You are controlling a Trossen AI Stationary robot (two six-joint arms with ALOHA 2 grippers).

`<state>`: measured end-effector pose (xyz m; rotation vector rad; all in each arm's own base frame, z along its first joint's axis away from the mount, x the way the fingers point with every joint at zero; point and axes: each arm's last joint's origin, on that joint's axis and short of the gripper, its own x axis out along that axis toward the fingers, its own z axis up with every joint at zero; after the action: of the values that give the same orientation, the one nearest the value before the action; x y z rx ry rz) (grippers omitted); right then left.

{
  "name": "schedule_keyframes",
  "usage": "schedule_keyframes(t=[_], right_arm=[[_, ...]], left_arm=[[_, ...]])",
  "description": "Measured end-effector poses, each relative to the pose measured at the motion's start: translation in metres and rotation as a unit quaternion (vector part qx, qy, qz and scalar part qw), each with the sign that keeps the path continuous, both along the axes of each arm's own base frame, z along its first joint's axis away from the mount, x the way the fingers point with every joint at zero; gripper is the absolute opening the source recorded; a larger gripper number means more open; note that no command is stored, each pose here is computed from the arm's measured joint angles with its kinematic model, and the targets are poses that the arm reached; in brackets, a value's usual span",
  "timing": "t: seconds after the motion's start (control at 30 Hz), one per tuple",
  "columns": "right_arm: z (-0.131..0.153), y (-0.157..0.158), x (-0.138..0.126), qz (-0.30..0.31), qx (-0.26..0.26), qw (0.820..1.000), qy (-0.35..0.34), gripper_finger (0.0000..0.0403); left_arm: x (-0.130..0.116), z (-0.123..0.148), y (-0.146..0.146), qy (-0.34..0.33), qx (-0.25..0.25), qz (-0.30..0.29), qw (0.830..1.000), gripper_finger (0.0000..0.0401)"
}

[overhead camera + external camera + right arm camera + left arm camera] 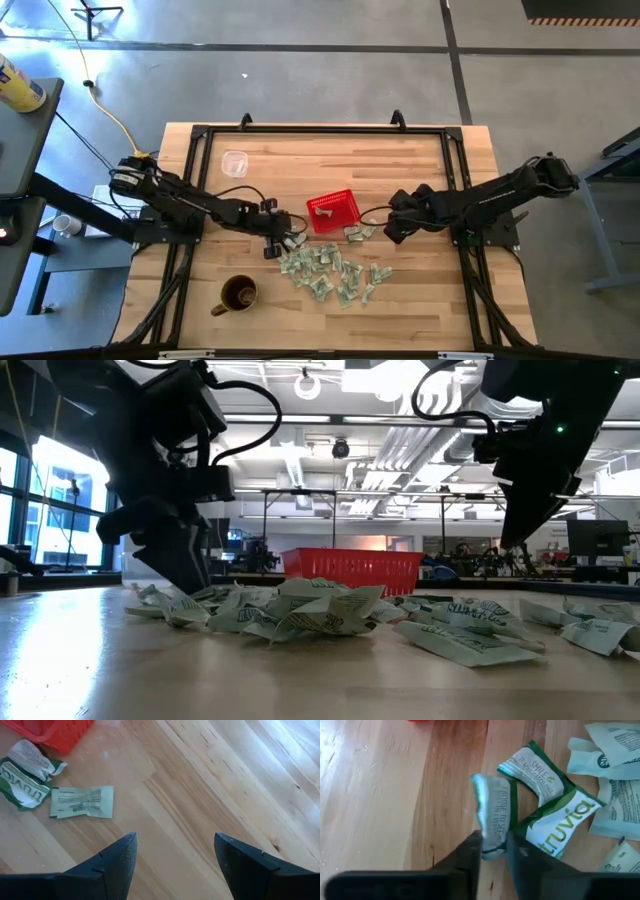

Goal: Pick and place items into bin
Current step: Put the white truvia packet into the red bin

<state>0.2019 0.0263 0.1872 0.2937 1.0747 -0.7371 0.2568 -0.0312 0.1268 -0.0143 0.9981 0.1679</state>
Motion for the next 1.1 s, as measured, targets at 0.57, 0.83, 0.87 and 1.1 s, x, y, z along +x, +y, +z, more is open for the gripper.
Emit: schedule_keyframes(t=[0.57,0.83,0.87,1.1], right_arm=[[0.0,0.012,-0.003,-0.004,0.0,1.0,-0.013,0.0256],[0.0,0.019,-0.008,0.004,-0.014,1.0,-0.006,0.0256],[0.0,0.02,-0.008,0.007,-0.015,1.0,-0.005,0.0256],[0.0,0.029,-0.011,0.029,-0.017,0.999,-0.001,0.0256]], left_arm=[[0.038,0.072,0.006,0.007,0.152,-0.024,0.988,0.0035],[0.065,0.107,0.031,-0.09,0.138,-0.09,0.982,0.0033],[0.071,0.107,0.035,-0.11,0.128,-0.091,0.981,0.0042],[0.09,0.074,0.057,-0.101,-0.041,-0.028,0.994,0.0109]])
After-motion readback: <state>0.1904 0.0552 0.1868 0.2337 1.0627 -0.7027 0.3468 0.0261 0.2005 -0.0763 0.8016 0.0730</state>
